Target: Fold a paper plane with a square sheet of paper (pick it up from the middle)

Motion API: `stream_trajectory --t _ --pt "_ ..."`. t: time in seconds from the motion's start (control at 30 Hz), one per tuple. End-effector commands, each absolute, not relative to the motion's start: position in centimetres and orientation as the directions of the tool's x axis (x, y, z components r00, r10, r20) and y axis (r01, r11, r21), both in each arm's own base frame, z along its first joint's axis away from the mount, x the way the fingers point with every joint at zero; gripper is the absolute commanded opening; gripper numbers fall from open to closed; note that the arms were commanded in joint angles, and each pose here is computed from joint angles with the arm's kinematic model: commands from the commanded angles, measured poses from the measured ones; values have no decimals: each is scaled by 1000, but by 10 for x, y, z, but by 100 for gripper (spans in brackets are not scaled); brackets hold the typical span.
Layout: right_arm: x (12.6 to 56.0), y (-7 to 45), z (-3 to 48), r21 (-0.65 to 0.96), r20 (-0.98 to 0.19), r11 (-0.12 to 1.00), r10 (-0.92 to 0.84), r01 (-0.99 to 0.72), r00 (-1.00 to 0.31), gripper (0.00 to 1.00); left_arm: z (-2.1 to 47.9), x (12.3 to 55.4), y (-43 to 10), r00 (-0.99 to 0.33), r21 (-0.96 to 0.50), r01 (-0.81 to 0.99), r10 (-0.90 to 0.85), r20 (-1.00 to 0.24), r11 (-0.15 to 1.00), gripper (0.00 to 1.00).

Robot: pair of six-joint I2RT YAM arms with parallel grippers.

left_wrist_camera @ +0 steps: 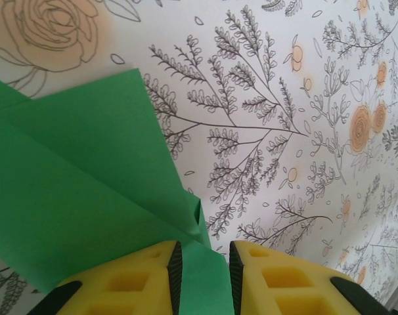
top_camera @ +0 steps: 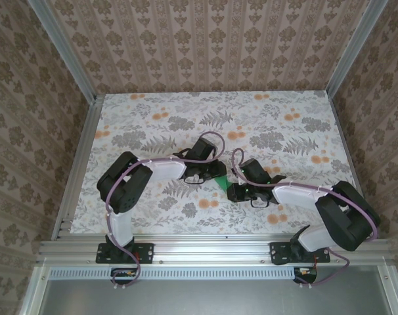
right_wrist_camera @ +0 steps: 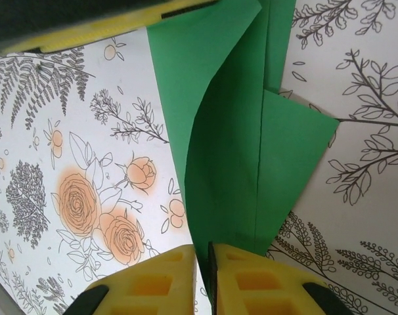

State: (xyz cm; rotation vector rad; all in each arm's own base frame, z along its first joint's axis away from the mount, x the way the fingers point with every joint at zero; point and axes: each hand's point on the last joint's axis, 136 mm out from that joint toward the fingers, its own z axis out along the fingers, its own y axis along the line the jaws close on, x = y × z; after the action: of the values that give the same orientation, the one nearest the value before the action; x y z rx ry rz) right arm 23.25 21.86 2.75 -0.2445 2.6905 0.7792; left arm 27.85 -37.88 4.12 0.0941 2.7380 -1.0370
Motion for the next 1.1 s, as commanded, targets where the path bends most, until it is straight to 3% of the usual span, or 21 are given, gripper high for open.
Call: stream_trajectory --t 0.0,0.13,0.57,1.07 --pt "225 213 17 477 -311 849 -78 -227 -947 12 40 276 -384 -976 -642 159 23 -215 750 28" --pt "220 212 9 496 -291 844 -61 -205 -955 4 41 277 -385 -976 -641 165 30 -216 750 28" --pt "217 209 -2 574 -200 815 44 -81 -979 0 43 277 -387 -975 -646 176 41 -219 743 28" --pt "239 233 32 744 -168 668 161 -18 -973 0 102 272 -389 -948 -696 260 39 -316 669 48"
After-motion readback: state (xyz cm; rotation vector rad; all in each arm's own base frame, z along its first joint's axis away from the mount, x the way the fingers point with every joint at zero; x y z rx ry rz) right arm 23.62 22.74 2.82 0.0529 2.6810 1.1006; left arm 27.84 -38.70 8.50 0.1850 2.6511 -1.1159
